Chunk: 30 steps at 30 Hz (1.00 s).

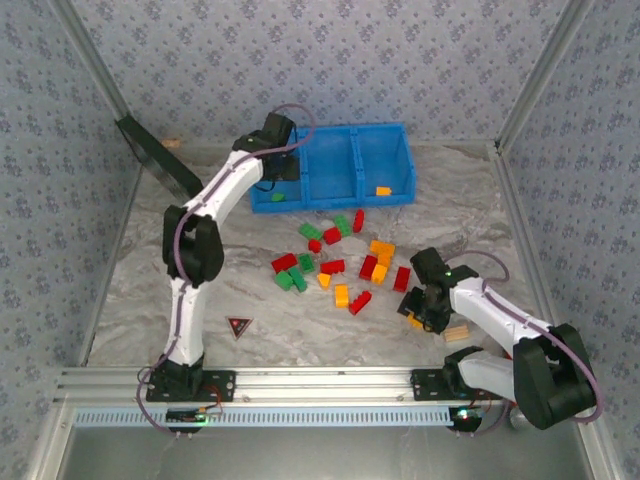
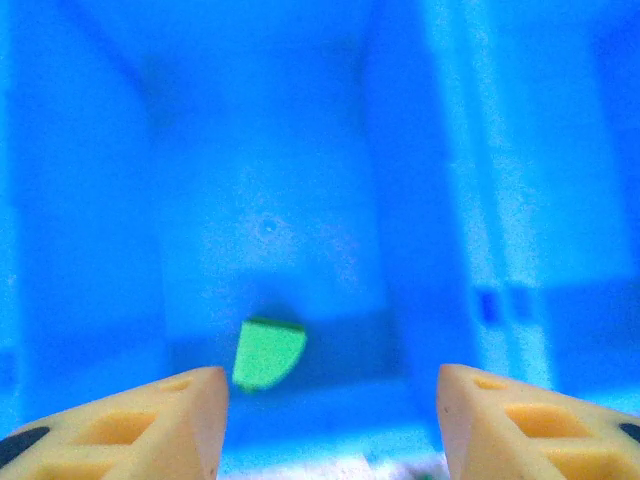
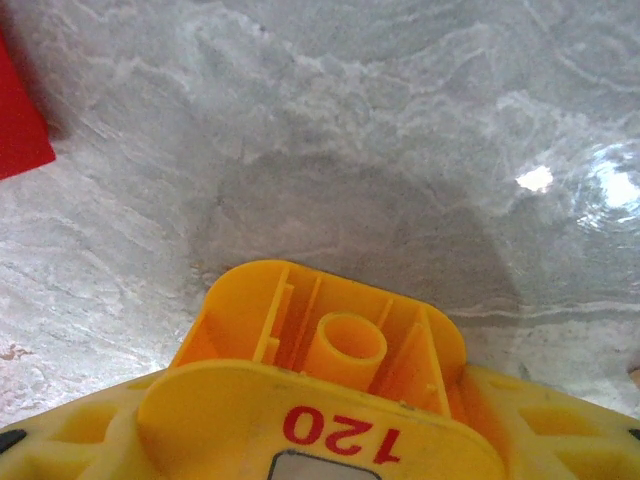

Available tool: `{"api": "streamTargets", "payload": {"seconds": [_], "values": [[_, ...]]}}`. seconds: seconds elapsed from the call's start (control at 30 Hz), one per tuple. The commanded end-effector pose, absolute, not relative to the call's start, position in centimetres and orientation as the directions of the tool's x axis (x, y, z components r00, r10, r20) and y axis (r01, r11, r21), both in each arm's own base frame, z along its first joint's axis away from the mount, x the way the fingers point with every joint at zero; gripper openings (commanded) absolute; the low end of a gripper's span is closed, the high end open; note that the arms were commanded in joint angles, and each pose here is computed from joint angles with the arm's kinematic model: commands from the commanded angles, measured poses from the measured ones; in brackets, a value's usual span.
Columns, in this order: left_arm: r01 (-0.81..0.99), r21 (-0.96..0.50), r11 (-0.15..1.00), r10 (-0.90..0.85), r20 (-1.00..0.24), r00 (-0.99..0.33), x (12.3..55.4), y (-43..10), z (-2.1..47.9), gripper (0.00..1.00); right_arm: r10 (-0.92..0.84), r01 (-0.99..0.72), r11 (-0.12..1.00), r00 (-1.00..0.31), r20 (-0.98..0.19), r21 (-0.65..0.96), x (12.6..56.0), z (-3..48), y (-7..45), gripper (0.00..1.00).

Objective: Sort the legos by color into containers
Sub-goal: Pick up the lego from the bottom-right of the table, then place the lego in the container.

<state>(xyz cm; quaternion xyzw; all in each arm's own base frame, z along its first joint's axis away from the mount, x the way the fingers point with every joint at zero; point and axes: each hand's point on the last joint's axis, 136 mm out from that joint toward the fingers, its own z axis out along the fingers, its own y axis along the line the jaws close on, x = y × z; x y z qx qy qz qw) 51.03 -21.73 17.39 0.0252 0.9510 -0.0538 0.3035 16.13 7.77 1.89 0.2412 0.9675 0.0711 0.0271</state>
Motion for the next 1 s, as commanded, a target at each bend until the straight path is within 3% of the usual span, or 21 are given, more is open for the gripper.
{"api": "streamTargets", "payload": {"seconds": [0.0, 0.33, 0.53, 0.67, 0.8, 0.97], "values": [[0.163, -0.089, 0.983, 0.076, -0.608, -0.790, 47.4, -22.0, 22.0, 0.58, 0.425, 0.409, 0.898, -0.902, -0.077, 0.160, 17.7, 2.4, 7.8, 0.53], [0.304, -0.192, 0.933, 0.139, -0.586, -0.798, 33.5, -23.0, 22.9, 0.60, 0.269, 0.242, 0.957, -0.946, -0.181, 0.161, 22.9, 9.9, 8.9, 0.48], [0.340, -0.237, 0.910, 0.151, -0.574, -0.805, 26.1, -23.8, 20.3, 0.60, 0.095, 0.059, 0.992, -0.927, -0.362, 0.110, 32.1, 15.4, 10.2, 0.48], [0.385, -0.215, 0.897, 0.189, -0.602, -0.776, 23.6, -25.0, 19.1, 0.61, 0.000, -0.027, 0.998, -0.876, -0.482, 0.050, 39.5, 17.8, 11.3, 0.48], [0.439, -0.202, 0.876, 0.232, -0.621, -0.749, 21.7, -26.9, 17.3, 0.62, -0.060, -0.048, 0.998, -0.840, -0.540, -0.037, 46.1, 17.4, 11.5, 0.48], [0.519, -0.154, 0.841, 0.316, -0.639, -0.701, 20.0, -30.0, 14.5, 0.64, -0.052, -0.044, 0.999, -0.826, -0.562, -0.029, 52.1, 15.2, 12.0, 0.48]]}}
